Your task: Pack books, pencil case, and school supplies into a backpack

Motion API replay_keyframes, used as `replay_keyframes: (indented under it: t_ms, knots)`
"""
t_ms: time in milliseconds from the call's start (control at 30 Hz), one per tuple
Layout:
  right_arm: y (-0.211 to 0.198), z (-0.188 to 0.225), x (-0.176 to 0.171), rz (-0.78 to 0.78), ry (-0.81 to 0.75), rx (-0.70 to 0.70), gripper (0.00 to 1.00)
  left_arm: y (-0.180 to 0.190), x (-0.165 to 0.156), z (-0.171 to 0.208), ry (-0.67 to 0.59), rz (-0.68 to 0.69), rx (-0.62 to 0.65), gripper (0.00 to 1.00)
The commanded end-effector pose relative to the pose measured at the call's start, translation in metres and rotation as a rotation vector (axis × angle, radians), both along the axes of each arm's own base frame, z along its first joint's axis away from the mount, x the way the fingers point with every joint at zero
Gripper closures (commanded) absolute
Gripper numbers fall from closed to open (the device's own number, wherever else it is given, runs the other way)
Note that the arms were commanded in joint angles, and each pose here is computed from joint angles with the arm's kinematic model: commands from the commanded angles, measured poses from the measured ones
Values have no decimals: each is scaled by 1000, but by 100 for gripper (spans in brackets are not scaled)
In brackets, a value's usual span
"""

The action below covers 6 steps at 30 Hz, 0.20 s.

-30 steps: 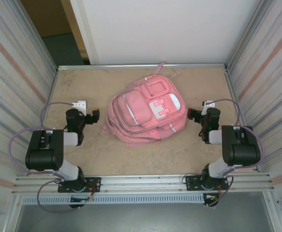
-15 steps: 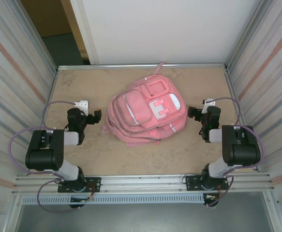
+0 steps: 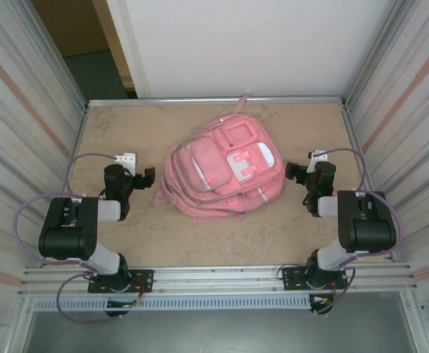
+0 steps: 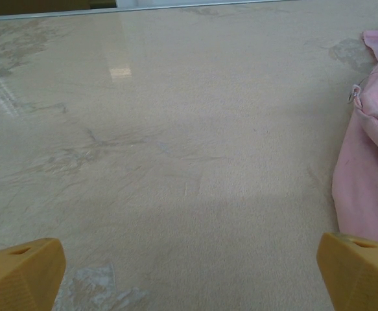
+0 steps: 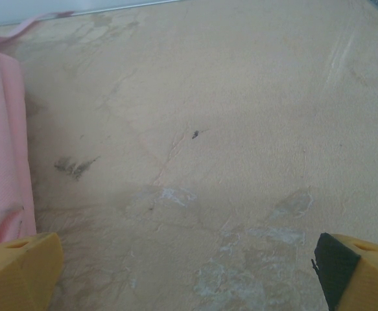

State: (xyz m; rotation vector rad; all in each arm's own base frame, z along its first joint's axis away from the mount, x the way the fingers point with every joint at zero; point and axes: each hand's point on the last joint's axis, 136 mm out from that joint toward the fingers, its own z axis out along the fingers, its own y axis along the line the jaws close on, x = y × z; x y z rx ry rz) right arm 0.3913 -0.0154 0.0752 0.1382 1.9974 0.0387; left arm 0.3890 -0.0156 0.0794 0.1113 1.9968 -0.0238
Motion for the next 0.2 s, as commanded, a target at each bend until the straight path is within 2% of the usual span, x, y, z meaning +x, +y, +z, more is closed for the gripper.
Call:
replay_keyframes:
  t_ms: [0,167]
  knots:
    - [-2,6,4,-5,-11,-17,1,1,7,12,-34,1,23,1]
    - [-3,5,3,-7,-12,-18,1,1,7,11,-32,1,22,1]
